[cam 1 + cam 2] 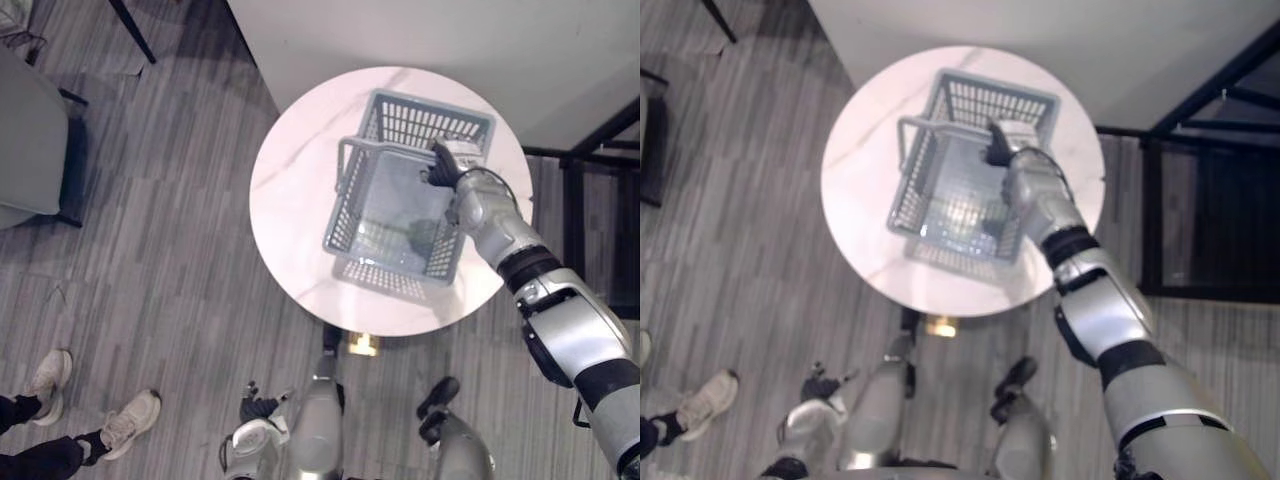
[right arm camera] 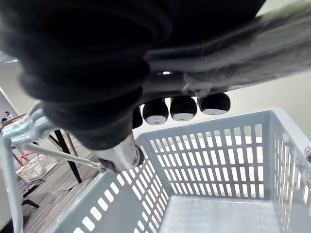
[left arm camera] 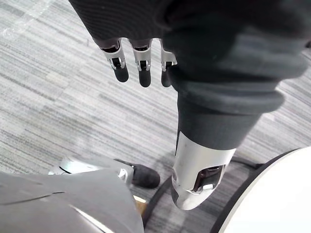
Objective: Pick vegetable in the basket
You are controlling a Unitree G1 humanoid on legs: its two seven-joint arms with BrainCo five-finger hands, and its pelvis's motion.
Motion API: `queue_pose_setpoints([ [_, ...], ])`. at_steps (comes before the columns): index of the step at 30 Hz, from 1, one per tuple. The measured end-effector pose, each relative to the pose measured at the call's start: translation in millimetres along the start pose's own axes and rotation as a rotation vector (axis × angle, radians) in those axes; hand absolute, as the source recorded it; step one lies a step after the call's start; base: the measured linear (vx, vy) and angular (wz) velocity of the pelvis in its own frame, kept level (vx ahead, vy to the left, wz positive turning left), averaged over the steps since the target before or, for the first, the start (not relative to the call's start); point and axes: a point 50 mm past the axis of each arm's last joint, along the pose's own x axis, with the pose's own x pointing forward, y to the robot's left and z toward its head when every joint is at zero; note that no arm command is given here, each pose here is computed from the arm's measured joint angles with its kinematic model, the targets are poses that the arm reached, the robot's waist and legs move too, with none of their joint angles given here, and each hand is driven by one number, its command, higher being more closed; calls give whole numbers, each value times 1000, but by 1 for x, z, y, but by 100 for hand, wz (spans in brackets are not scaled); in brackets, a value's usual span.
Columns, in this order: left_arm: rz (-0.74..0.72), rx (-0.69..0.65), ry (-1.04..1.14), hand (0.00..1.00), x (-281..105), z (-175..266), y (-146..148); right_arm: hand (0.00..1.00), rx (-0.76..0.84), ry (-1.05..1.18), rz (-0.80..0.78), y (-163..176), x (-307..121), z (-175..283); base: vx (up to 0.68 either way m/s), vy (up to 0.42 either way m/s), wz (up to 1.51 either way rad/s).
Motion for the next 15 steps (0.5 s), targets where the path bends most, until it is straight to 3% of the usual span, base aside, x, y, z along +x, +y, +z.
queue_pose_setpoints([
  [8,59,16,39,0,0,-7,17,100,56,-291,-145,-37,-7,58,37,-23,-12],
  [15,79,122,95,0,-4,-26,41,100,66,-429,12,6,-59,48,35,-18,-29],
])
